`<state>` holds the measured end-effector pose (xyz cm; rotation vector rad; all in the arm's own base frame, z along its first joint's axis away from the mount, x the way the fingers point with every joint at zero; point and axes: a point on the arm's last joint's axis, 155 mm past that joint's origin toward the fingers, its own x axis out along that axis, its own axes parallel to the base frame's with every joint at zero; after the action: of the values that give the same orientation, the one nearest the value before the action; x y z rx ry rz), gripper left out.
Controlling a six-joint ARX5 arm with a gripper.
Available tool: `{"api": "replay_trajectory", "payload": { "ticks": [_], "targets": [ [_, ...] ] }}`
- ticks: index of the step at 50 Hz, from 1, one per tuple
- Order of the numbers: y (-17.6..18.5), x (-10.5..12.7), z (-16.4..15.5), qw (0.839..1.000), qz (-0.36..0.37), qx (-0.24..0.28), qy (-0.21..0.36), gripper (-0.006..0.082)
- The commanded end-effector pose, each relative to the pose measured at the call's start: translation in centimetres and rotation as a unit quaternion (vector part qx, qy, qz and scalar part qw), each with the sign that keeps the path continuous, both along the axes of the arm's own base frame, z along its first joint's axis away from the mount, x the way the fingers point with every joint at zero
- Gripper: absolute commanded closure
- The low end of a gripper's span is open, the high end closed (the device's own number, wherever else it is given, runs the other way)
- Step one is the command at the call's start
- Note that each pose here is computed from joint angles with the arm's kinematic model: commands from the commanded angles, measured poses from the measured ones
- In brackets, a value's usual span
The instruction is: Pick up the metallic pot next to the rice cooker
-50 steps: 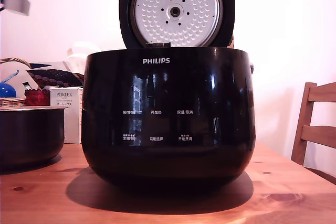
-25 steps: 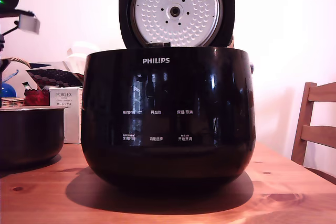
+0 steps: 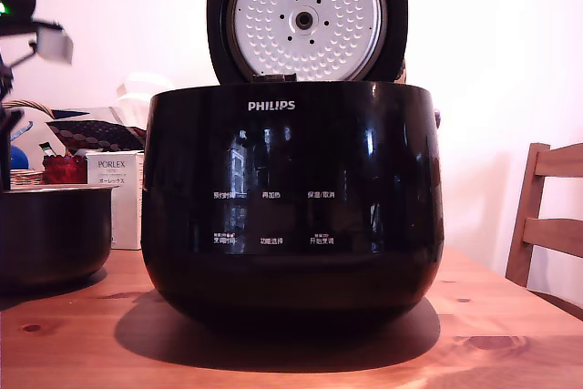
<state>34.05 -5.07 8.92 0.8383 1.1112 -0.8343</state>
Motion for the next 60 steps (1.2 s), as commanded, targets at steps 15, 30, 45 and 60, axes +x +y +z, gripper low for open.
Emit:
{"api": "replay_trajectory", "payload": {
  "ticks": [15,30,45,60],
  "targets": [
    [0.0,0.2,-0.8,1.0,-0.001,-0.001,0.007,0.0477],
    [0.1,0.2,-2.0,1.0,0.0,0.002,0.023,0.0491],
    [0.1,0.5,-1.9,1.0,0.0,0.003,0.017,0.0788],
    [1.2,0.0,-2.1,0.999,0.006,0.032,0.027,0.0788]
  ]
}}
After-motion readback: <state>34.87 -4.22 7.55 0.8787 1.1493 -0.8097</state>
